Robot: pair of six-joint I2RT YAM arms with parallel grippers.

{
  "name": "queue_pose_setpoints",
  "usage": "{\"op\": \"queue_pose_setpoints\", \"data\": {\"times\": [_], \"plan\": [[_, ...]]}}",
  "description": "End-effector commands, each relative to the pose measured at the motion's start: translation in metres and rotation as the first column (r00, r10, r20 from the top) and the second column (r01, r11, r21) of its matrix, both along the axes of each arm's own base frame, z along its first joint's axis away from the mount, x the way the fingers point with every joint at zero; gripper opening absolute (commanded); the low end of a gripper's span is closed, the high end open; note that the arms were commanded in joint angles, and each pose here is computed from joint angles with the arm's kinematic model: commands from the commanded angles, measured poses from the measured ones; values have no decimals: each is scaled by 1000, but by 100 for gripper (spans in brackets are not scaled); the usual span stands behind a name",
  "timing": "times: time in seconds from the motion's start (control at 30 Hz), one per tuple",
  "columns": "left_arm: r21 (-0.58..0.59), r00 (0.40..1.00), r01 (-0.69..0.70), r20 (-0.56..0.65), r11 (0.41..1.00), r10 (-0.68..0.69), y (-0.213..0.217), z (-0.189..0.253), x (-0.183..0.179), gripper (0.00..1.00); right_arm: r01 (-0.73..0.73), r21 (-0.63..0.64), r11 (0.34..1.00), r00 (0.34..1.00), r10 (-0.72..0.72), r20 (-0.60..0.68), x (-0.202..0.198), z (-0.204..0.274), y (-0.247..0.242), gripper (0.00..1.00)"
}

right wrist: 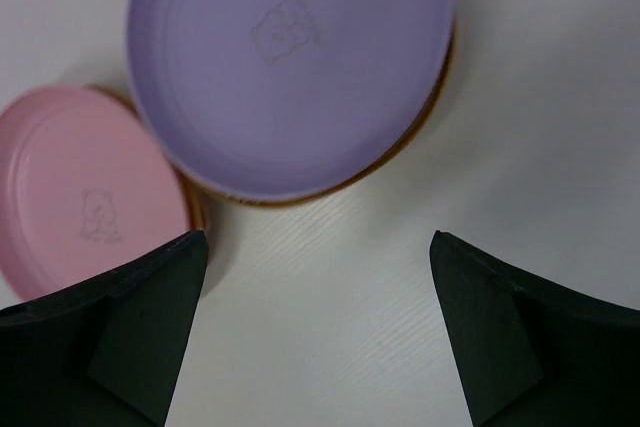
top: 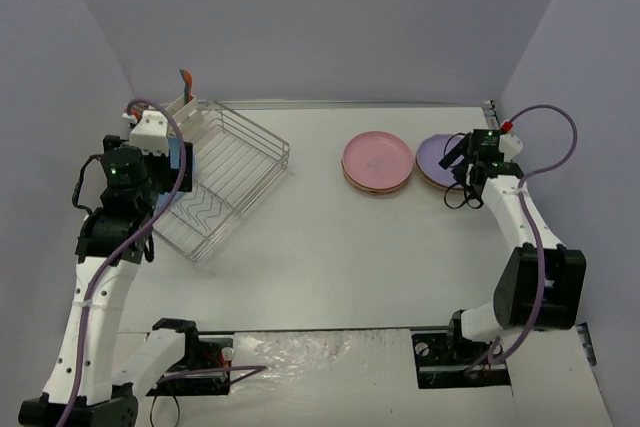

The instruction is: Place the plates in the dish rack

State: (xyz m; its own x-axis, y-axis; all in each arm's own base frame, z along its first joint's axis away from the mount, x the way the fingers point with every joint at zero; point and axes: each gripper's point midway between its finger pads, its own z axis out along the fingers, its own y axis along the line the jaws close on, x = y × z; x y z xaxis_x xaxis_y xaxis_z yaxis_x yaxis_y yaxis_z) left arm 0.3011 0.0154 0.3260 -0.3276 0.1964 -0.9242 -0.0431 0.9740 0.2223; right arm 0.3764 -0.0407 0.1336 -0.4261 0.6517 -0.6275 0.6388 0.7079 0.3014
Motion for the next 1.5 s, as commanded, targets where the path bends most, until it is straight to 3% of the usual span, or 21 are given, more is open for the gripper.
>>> {"op": "queue_pose_setpoints", "data": {"times": [0.0, 0.27, 0.83, 1.27, 1.47], "plan": [[-273, 997, -17, -81, 962, -5, -29, -26, -31, 97, 169, -49, 984, 986, -169, 14, 26, 4, -60, 85], [-417, 985, 39, -135, 908, -104, -60, -60, -47, 97, 168, -56, 984, 985, -169, -26, 50, -13, -97, 70], [-463, 974, 43, -180, 886, -142, -73, -78, -46, 97, 93, -55, 994, 990, -98, -102, 70, -63, -102, 41], [-481, 971, 53, -180, 875, -158, -78, -78, -45, 97, 111, -86, 990, 988, -119, -97, 64, -57, -111, 4], [-492, 971, 54, -177, 869, -161, -80, -76, -45, 97, 117, -95, 989, 990, -124, -69, 61, -36, -112, 0]]}}
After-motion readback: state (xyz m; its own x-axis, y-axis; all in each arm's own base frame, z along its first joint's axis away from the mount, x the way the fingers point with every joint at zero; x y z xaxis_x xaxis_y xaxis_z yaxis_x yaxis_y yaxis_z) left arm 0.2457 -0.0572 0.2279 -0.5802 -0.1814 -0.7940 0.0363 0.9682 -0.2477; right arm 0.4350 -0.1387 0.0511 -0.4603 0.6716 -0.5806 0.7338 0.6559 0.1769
